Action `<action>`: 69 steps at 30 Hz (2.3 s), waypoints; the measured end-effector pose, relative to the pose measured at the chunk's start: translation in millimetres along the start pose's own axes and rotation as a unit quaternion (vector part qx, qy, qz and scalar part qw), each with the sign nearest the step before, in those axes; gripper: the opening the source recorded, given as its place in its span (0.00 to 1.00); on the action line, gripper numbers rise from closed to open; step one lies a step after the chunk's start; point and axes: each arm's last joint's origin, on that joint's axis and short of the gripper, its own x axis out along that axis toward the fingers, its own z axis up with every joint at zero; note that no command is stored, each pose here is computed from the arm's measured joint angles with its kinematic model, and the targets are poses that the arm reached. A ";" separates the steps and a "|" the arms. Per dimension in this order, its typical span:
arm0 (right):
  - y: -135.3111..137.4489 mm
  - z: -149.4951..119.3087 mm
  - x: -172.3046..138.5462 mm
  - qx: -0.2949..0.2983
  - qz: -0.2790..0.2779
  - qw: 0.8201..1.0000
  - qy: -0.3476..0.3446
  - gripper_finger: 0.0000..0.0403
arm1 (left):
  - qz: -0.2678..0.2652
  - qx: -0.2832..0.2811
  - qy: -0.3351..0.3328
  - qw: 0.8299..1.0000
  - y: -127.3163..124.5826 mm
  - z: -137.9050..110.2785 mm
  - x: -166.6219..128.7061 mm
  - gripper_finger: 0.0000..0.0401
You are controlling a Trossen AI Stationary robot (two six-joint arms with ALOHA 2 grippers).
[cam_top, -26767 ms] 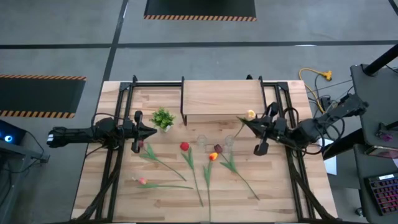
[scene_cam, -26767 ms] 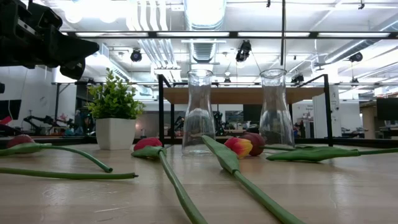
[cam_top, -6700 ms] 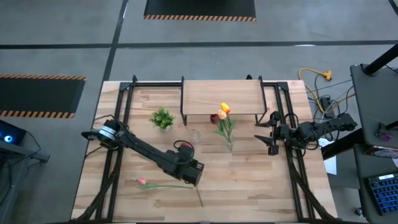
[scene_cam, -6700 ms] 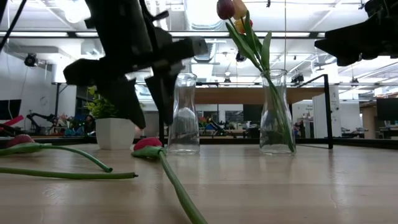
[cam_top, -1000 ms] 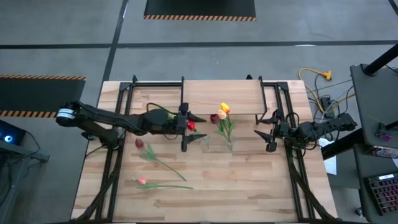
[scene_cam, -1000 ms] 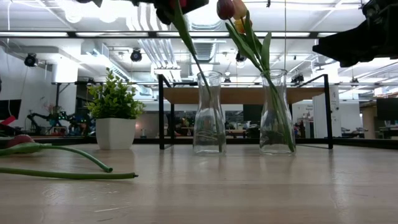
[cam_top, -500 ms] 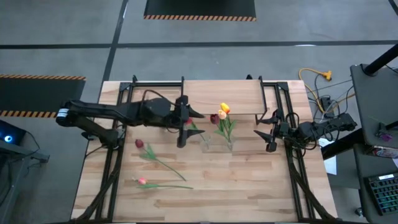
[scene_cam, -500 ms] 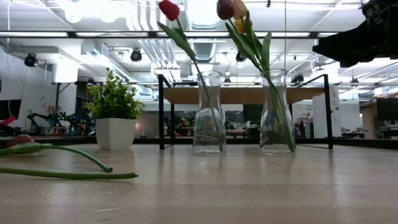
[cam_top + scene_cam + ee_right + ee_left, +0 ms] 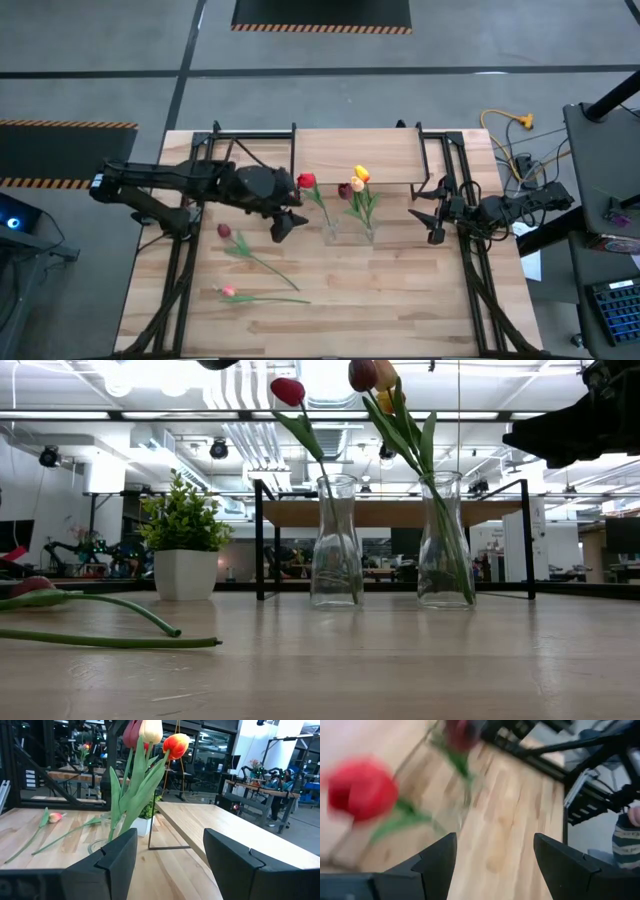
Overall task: Pick and place flowers into a vace then onto a shelf
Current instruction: Put the dark red tulip into the left transparent vase
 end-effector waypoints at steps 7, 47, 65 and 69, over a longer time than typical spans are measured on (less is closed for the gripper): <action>0.0 0.0 0.0 0.000 0.000 1.000 0.000 0.54 | 0.122 -0.193 0.128 0.965 11.5 -39.2 1.9 0.61; 0.1 -0.1 0.0 -0.010 0.001 1.000 0.000 0.54 | 0.382 -0.490 0.151 0.769 57.8 -214.1 60.4 0.61; 0.0 -0.1 0.0 -0.009 0.000 1.000 0.000 0.54 | 0.407 -0.471 0.083 0.779 84.1 -248.3 65.9 0.61; 0.1 0.0 0.0 -0.009 0.001 1.000 0.000 0.54 | 0.401 -0.473 0.083 0.780 87.8 -253.4 67.8 0.61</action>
